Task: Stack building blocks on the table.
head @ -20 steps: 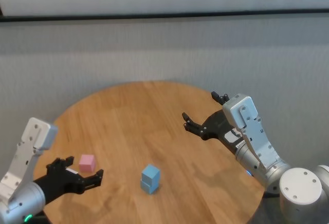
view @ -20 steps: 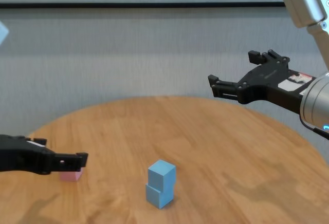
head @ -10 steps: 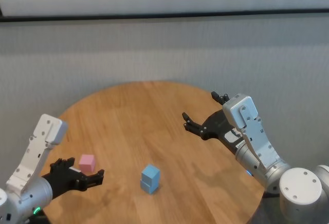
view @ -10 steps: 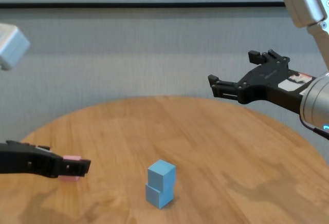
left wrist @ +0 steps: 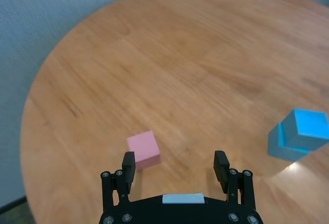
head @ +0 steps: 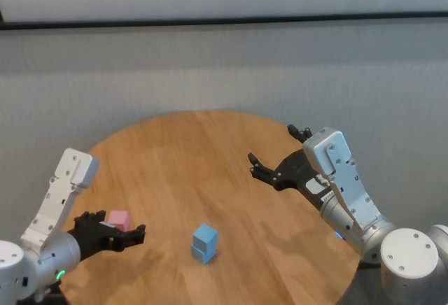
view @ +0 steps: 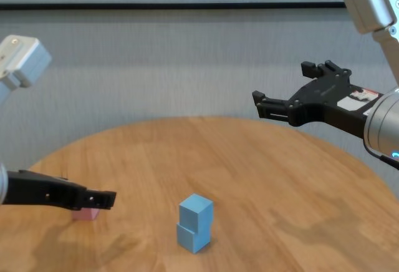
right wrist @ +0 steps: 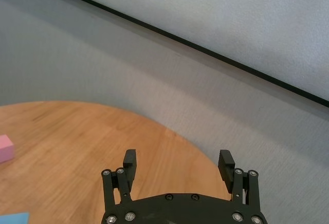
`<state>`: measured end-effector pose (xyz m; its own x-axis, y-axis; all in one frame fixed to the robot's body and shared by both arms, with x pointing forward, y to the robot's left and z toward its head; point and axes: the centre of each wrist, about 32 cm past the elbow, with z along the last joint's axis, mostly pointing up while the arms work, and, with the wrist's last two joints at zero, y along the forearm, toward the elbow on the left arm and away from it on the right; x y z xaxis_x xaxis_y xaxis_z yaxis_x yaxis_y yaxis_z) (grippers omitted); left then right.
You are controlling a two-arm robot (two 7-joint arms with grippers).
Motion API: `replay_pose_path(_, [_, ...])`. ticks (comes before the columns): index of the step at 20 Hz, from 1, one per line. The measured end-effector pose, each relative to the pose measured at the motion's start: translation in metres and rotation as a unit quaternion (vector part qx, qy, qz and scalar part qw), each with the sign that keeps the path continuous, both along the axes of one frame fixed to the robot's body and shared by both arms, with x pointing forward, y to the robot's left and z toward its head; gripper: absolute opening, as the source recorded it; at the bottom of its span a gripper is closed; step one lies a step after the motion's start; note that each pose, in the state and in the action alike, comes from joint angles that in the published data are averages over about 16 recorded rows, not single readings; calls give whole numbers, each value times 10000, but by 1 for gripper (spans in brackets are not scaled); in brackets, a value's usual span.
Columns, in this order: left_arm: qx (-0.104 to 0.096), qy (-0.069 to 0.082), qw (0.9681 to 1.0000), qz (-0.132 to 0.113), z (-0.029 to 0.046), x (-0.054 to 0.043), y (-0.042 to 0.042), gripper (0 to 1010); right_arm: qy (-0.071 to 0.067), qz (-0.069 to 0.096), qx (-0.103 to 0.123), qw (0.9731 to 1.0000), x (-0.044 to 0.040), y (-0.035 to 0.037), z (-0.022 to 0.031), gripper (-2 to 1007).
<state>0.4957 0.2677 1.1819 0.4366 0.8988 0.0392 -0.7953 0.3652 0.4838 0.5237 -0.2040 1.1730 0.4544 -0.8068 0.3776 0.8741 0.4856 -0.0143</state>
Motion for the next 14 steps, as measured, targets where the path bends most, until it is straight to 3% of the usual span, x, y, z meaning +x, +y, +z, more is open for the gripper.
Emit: replay_pose_path(14, [152, 13, 9997, 189, -115, 127, -11, 1003, 0, 0, 0, 10000, 0, 0, 0, 1004])
